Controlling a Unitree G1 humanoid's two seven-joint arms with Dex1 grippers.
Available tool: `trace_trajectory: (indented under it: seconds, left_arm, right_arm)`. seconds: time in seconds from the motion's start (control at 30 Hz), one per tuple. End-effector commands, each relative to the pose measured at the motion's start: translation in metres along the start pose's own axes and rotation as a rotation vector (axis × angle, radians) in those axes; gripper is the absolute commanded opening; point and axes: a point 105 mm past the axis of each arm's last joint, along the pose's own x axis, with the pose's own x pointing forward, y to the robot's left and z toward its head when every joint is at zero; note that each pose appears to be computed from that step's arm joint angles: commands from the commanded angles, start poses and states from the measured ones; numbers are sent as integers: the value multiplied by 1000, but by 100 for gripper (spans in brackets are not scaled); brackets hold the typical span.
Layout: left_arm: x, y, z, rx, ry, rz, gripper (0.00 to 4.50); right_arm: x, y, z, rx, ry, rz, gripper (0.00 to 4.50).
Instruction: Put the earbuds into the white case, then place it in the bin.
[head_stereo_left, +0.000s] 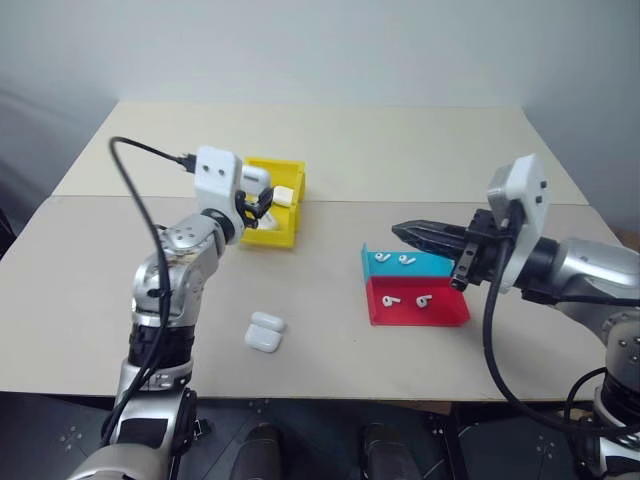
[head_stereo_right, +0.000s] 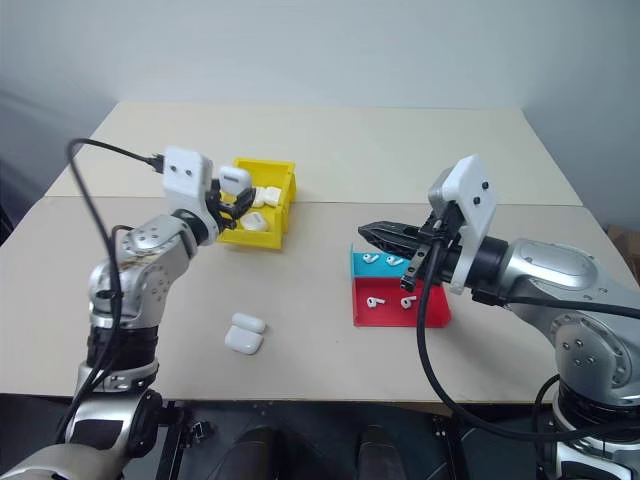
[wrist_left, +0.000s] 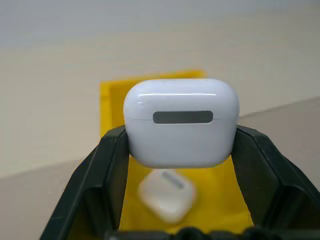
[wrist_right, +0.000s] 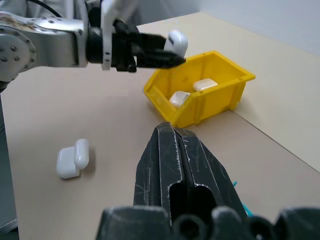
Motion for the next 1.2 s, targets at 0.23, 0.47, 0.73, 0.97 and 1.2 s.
trace_trajectory:
  seconds: [0.23, 0.47, 0.73, 0.97, 1.2]
  left_arm:
    - [29, -2, 19, 23, 3, 20, 445]
    - [-2, -6, 56, 59, -211, -112, 445]
    - [-80, -2, 40, 176, -236, -488, 445]
    - [-145, -3, 24, 190, -134, -770, 445]
    - [-177, -6, 22, 223, -72, -888, 445]
  right_arm:
    - [3, 6, 8, -71, -6, 2, 0]
    - [-3, 3, 8, -71, -16, -13, 0]
    - [-13, -12, -20, -91, -13, -86, 0]
    - [-28, -9, -39, -88, 46, 23, 0]
    - [-36, -7, -37, -104, 59, 79, 0]
